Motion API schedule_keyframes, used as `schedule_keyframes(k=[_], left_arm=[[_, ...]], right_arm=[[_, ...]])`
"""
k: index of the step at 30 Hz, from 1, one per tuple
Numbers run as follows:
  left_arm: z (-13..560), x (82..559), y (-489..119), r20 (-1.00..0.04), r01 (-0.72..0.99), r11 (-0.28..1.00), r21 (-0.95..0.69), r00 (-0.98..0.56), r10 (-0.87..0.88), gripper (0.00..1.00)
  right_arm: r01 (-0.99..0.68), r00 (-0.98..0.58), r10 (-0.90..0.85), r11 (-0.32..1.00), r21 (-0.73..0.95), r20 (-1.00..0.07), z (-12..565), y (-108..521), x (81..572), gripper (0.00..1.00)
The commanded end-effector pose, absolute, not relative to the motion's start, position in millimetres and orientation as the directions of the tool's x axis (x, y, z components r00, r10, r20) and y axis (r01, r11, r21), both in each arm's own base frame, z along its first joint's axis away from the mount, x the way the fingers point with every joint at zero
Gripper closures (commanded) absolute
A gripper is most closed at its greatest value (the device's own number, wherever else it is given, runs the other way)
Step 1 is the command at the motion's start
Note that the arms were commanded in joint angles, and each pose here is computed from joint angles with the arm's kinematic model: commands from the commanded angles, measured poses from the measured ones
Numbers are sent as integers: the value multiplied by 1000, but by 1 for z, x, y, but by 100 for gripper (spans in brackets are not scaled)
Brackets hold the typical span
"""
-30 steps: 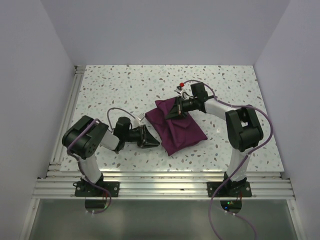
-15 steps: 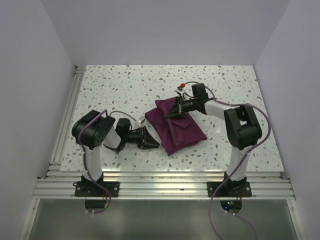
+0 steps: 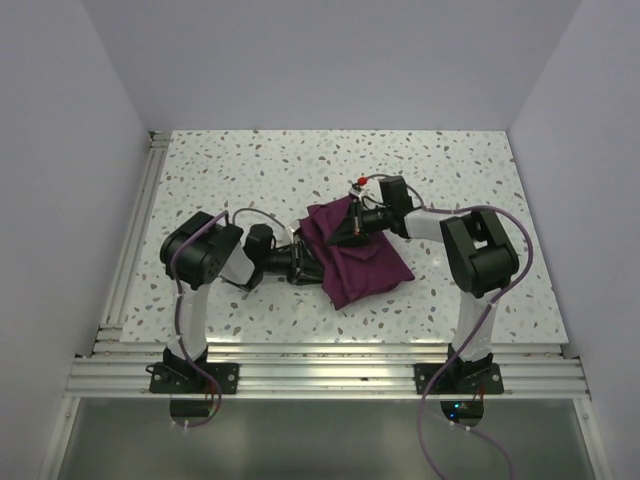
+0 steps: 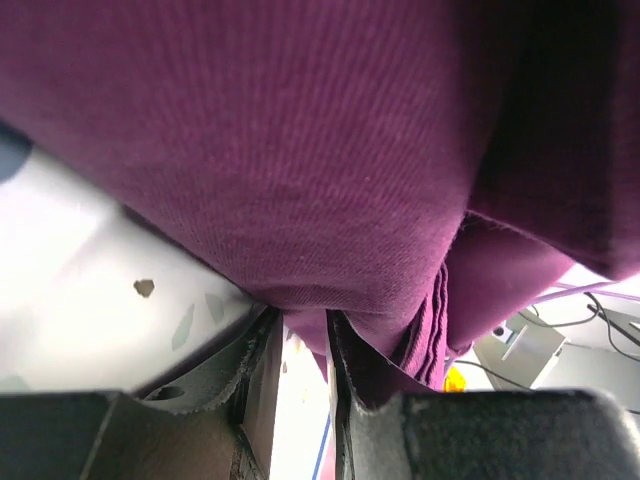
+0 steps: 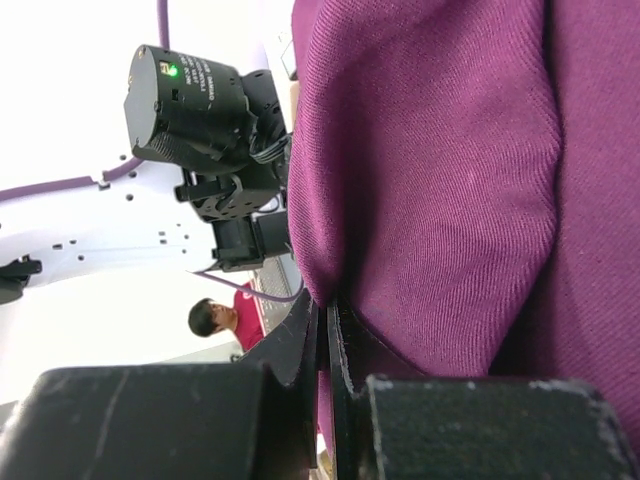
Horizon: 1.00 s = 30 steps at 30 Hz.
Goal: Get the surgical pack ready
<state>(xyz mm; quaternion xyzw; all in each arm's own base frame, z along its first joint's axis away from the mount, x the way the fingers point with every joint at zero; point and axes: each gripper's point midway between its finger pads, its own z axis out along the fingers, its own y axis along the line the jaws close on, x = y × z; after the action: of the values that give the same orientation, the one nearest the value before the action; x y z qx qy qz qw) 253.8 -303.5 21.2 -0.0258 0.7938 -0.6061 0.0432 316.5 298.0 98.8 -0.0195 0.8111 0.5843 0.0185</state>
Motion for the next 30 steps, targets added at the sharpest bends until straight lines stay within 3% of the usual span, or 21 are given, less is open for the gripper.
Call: schedule_keyframes(k=[1,30], left_arm=[[3,256,-309,-20,-9,302,-953,-995,-93,73],[16,280,-324,-91,55,341,-938,-992,-91,76]], right_arm=[[-81,-996,-62,259,963,-68,117,313,305,100],[-54,-995,-94,129,990,-42,148,360,280,100]])
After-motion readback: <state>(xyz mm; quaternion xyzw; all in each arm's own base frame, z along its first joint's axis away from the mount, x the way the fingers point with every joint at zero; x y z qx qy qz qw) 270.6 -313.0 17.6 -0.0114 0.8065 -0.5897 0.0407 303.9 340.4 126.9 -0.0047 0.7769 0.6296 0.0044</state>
